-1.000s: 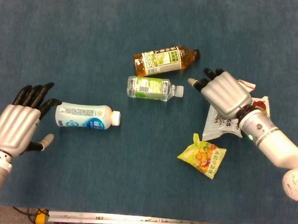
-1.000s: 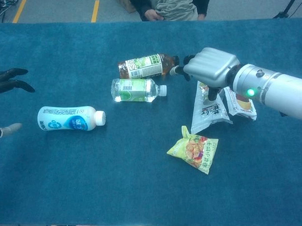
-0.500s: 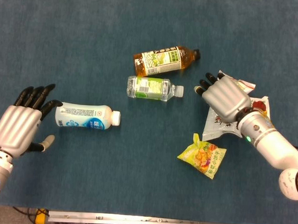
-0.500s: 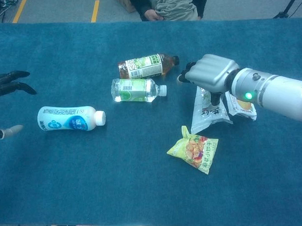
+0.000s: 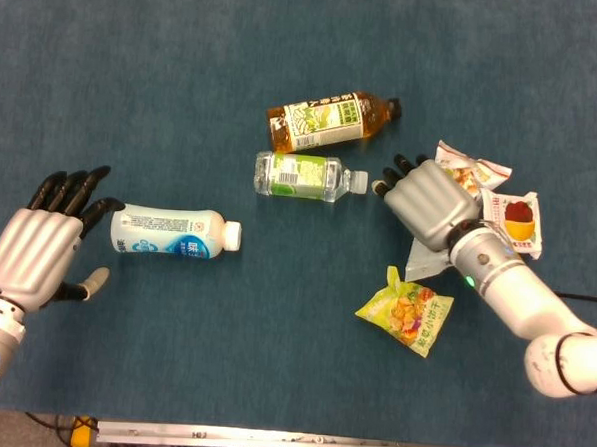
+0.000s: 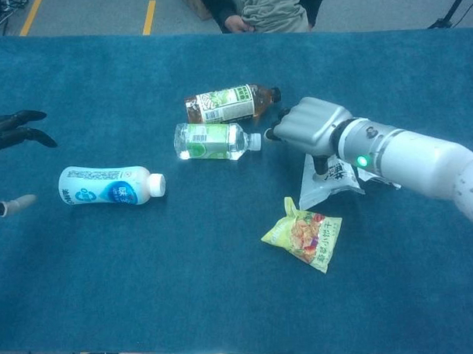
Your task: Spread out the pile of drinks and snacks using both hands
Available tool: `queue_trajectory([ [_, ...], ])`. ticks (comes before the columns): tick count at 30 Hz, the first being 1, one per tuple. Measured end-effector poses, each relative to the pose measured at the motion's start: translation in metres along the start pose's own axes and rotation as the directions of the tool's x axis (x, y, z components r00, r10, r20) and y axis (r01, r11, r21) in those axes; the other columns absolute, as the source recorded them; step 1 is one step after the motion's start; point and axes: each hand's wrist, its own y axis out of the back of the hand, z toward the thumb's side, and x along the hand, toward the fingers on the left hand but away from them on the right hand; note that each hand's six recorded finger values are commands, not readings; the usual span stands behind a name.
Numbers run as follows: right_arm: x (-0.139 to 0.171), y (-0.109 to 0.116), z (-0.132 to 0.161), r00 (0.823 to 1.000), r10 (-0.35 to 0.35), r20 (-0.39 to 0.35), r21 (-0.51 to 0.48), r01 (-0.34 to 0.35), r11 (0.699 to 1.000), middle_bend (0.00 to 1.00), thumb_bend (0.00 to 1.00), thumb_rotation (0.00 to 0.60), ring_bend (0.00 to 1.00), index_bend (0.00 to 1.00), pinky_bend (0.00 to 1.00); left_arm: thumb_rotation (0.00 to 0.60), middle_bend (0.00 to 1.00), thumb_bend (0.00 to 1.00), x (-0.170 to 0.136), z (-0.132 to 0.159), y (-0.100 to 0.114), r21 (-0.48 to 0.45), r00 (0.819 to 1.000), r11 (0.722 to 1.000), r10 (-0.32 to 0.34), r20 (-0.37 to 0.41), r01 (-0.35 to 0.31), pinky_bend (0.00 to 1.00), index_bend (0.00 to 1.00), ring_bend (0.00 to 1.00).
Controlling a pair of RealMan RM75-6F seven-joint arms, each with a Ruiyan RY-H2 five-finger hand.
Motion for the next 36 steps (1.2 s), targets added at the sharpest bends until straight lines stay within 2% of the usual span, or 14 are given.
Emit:
queue_trajectory([
  [5, -0.006, 0.003, 0.006, 1.000, 0.003, 0.003, -0.003, -0.003, 1.000, 0.21, 0.00, 0.600, 0.12, 0.21, 0.28, 0.600, 0.00, 0.28, 0.000, -0.002, 0.000, -0.003, 1.000, 1.000, -0.001, -0.003, 0.001, 0.00, 0.21, 0.00],
  [17, -0.017, 0.020, 0.027, 0.999, -0.040, -0.016, -0.040, 0.039, 0.998, 0.21, 0.00, 0.600, 0.12, 0.21, 0.28, 0.600, 0.00, 0.28, -0.001, -0.009, 0.000, -0.011, 1.000, 1.000, 0.003, -0.017, -0.003, 0.00, 0.21, 0.00],
  [27, -0.016, 0.038, 0.042, 0.993, -0.107, -0.044, -0.090, 0.103, 0.991, 0.21, 0.00, 0.600, 0.12, 0.20, 0.28, 0.600, 0.00, 0.28, -0.004, -0.013, 0.003, -0.015, 1.000, 1.000, 0.015, -0.027, -0.015, 0.00, 0.20, 0.00],
  [31, -0.010, 0.043, 0.036, 0.990, -0.132, -0.043, -0.117, 0.126, 0.985, 0.21, 0.00, 0.600, 0.12, 0.20, 0.29, 0.600, 0.00, 0.28, -0.004, -0.012, 0.002, -0.013, 1.000, 1.000, 0.013, -0.023, -0.013, 0.00, 0.20, 0.00],
  [36, -0.008, 0.046, 0.007, 0.989, -0.148, 0.018, -0.163, 0.149, 0.975, 0.21, 0.00, 0.600, 0.12, 0.20, 0.29, 0.600, 0.00, 0.28, -0.003, -0.010, 0.002, -0.015, 1.000, 1.000, 0.014, -0.016, -0.014, 0.00, 0.20, 0.00],
])
